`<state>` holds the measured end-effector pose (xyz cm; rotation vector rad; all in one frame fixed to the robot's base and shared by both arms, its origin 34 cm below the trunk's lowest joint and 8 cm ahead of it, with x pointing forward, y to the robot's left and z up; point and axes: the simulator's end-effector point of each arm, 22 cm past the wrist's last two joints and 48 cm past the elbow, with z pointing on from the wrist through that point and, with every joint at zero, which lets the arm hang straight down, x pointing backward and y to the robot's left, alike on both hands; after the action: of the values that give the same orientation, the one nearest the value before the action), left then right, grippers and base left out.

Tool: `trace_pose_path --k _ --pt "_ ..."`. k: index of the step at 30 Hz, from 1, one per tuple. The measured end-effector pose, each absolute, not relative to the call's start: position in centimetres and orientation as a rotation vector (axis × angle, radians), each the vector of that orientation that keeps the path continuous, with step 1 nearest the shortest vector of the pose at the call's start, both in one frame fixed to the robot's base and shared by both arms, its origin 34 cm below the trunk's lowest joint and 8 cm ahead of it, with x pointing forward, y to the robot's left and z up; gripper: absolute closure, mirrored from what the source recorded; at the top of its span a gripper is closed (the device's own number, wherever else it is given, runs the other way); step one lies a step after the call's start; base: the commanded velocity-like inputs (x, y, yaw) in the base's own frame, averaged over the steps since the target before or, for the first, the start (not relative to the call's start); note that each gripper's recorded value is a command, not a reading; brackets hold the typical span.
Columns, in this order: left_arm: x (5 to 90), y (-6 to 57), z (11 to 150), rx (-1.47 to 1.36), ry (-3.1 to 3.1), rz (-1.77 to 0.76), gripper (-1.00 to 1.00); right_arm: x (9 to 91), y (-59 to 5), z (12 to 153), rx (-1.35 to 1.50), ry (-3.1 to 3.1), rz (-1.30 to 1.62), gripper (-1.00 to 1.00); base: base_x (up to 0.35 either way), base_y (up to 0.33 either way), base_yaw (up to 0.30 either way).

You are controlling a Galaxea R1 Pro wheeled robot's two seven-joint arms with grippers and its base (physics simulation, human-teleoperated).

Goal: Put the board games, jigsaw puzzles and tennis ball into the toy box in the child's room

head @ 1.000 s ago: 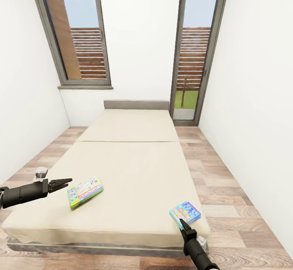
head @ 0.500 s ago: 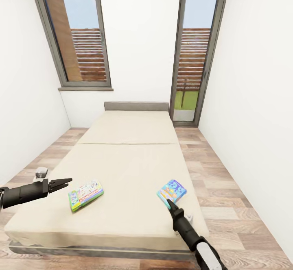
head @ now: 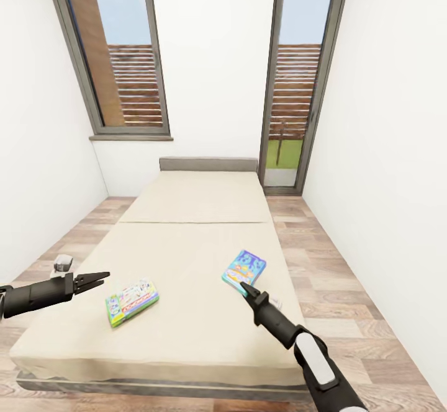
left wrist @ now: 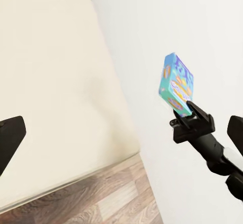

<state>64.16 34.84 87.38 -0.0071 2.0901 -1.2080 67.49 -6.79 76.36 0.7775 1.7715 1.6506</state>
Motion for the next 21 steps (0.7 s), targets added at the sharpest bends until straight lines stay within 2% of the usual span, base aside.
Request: trace_pose_path --k 21 --pt "64.4 33.9 90.7 -0.010 2.085 -1.235 -1.00 67.2 -6.1 83.0 0.689 1.680 1.736 1.00 0.000 0.000 0.000"
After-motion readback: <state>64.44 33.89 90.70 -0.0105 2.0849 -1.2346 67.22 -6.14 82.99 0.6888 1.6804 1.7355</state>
